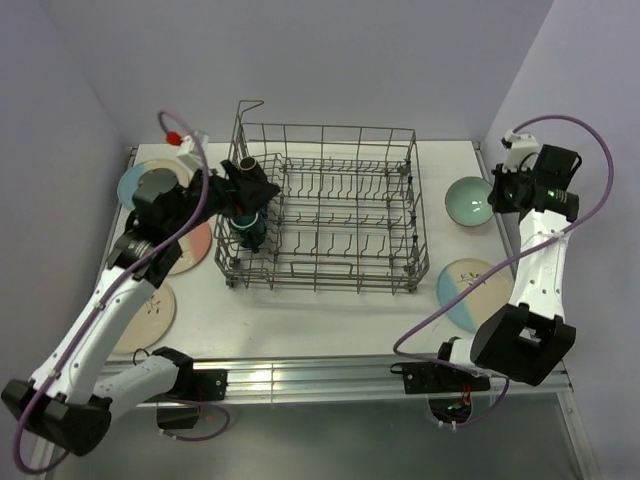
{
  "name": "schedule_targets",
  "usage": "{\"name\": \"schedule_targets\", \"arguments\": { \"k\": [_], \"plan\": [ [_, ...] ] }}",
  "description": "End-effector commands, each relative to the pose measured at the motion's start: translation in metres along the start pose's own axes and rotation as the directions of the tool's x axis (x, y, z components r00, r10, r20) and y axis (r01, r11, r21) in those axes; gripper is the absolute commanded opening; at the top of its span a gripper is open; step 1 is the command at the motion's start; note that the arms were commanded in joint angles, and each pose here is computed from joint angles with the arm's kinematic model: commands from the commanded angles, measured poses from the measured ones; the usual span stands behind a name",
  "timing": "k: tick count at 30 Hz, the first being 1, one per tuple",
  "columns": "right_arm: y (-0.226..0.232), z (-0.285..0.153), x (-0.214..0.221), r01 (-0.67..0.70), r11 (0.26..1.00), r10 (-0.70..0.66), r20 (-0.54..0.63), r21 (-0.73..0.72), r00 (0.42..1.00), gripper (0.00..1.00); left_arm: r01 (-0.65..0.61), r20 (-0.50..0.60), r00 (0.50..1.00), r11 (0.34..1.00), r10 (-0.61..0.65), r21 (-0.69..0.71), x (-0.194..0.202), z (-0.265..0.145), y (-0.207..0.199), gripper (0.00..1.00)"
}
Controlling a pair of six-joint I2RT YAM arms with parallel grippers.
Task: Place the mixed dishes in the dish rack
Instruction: Pass the bowl from the right arm to the left
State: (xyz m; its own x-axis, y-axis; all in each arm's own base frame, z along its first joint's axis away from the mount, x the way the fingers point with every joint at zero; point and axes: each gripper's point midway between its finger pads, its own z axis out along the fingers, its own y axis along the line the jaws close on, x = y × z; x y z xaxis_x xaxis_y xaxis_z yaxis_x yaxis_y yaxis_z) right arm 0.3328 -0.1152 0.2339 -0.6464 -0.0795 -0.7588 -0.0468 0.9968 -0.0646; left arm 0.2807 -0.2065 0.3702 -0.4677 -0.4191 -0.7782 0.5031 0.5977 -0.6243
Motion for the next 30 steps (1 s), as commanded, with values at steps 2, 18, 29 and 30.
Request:
{"name": "schedule_targets", "arguments": {
  "k": [2,18,29,30],
  "plan": [
    [0.053,-0.041,-0.067,0.083,0.993,-0.065,0.189,-0.087,0.980,0.00,-0.057,0.043,0.998,0.998,0.056,0.032,-0.016,0.032,-0.033,0.85],
    [0.237,-0.043,-0.105,0.324,0.876,-0.239,0.263,-0.357,0.935,0.00,-0.172,-0.153,0.977,0.973,0.148,-0.156,0.057,0.154,-0.031,0.70],
    [0.257,-0.037,-0.099,0.283,0.871,-0.199,0.238,-0.402,0.951,0.00,-0.234,-0.230,0.955,0.952,0.188,-0.194,0.087,0.173,-0.019,0.64],
    [0.257,-0.036,-0.098,0.276,0.874,-0.194,0.233,-0.400,0.953,0.00,-0.246,-0.249,0.949,0.946,0.191,-0.211,0.092,0.176,-0.015,0.61]
  ]
}}
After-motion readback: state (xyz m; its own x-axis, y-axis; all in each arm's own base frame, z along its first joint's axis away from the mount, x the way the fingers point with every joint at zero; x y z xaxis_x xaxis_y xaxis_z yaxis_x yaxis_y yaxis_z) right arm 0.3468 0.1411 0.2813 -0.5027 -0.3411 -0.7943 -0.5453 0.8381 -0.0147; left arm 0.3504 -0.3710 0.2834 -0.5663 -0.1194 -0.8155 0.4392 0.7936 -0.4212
